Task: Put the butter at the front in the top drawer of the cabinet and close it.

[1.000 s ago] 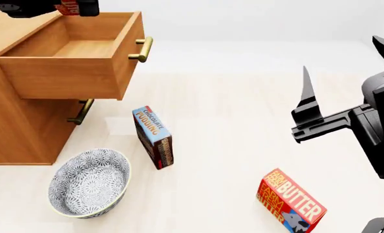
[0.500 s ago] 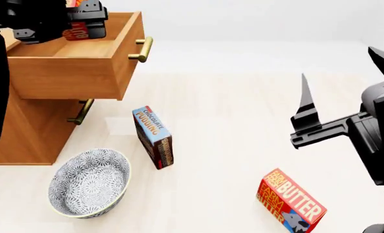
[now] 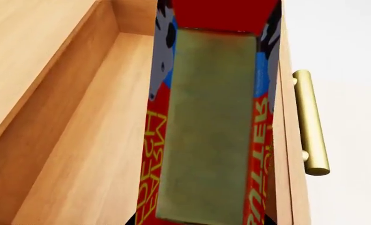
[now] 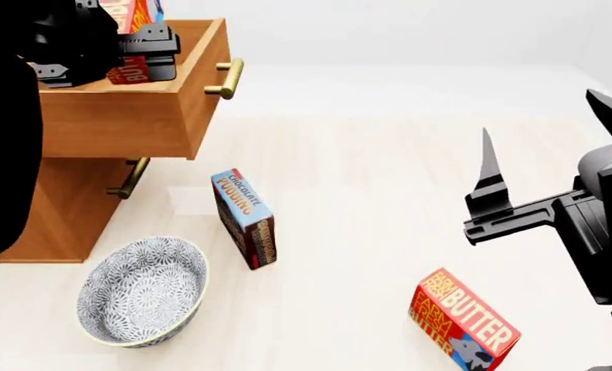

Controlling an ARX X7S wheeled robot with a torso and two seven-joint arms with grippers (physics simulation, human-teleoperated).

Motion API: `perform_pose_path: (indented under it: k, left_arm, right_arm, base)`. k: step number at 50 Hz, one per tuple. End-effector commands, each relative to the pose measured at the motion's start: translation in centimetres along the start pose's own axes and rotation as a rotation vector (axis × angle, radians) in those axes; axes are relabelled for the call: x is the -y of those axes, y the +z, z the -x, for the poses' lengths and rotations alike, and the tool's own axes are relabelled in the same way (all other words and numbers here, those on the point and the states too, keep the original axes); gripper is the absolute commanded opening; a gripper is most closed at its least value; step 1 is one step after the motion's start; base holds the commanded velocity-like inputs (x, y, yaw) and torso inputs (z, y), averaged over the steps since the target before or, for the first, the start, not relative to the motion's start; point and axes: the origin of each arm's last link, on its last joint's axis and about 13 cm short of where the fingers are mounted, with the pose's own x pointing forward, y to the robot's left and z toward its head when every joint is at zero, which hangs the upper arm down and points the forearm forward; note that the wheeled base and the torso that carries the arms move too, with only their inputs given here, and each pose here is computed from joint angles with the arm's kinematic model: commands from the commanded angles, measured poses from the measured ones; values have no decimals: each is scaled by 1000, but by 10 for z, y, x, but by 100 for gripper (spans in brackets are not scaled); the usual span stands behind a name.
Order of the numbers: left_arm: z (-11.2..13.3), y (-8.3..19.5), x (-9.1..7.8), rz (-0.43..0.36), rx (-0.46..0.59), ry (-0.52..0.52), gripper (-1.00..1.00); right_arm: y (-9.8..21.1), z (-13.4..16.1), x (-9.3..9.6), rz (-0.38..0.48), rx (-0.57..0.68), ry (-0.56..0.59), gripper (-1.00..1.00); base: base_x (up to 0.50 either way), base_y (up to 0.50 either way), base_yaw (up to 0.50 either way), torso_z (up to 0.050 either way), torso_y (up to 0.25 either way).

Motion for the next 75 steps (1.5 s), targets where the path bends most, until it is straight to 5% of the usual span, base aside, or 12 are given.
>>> perform_pose_path:
  k: [1,34,35,59,75]
  left_arm:
    - [2,2,3,0,11,2,-100]
    - [-3,-1,4,-11,12,-21,-100]
    - [-3,-1,4,-18,13,-30,100]
    - [3,4,6,-48,36,-63,100]
    - [31,36,18,-132,295,-130,100]
  right_arm:
    - [-4,1,0,-10,-7,-4,100]
    - [-6,6,0,-22,-7,-10,100]
    - [-6,6,0,-22,-6,-9,100]
    - [-2,10,2,-28,3,-15,100]
    - [-3,9,1,-29,6,-9,100]
  base:
    - [0,0,0,0,0]
    - [0,0,0,1,1]
    - [0,0,0,0,10]
    - [0,0,0,0,0]
    - [0,0,0,0,0]
